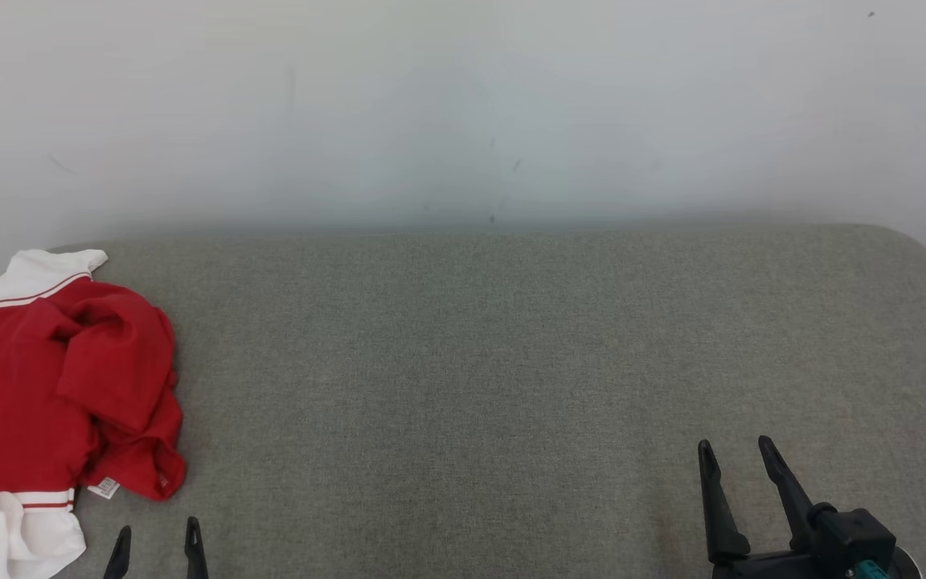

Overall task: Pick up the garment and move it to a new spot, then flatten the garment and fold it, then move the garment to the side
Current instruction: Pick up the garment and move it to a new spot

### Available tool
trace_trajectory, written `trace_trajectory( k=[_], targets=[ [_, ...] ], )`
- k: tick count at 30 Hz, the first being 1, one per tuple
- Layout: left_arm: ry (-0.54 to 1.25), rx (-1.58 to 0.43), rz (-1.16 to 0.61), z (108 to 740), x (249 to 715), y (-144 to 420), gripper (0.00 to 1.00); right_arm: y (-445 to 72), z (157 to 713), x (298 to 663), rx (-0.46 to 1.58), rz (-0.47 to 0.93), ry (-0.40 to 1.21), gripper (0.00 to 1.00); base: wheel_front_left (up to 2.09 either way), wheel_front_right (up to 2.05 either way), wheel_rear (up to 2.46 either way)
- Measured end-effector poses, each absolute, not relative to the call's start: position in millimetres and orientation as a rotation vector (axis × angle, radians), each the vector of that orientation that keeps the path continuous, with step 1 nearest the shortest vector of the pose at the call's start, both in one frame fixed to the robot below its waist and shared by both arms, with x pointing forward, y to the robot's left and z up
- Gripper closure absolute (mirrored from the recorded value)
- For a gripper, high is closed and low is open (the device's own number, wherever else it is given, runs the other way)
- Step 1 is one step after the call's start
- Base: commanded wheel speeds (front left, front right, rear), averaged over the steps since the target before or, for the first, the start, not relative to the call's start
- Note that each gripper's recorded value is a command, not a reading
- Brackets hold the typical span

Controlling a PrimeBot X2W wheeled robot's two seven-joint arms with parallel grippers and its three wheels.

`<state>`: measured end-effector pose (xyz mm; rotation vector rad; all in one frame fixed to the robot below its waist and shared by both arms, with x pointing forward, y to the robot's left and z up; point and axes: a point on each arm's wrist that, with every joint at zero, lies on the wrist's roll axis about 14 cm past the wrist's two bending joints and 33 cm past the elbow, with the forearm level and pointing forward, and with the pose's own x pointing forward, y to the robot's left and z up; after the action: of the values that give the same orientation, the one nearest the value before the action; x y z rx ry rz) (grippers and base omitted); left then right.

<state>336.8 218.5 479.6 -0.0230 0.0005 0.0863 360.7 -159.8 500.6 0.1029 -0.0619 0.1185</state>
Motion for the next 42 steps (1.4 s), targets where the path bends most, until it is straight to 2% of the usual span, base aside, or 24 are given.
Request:
trace_trajectory(
  k=[30, 42],
  targets=[
    [0.023, -0.035, 0.12, 473, 336, 229, 0.0, -157, 492, 364, 0.086, 0.129, -0.031, 0.0, 0.0, 0.0, 0.0],
    [0.026, -0.04, 0.237, 470, 306, 266, 0.0, -122, 486, 374, 0.092, 0.231, -0.008, 0.0, 0.0, 0.0, 0.0]
  ],
)
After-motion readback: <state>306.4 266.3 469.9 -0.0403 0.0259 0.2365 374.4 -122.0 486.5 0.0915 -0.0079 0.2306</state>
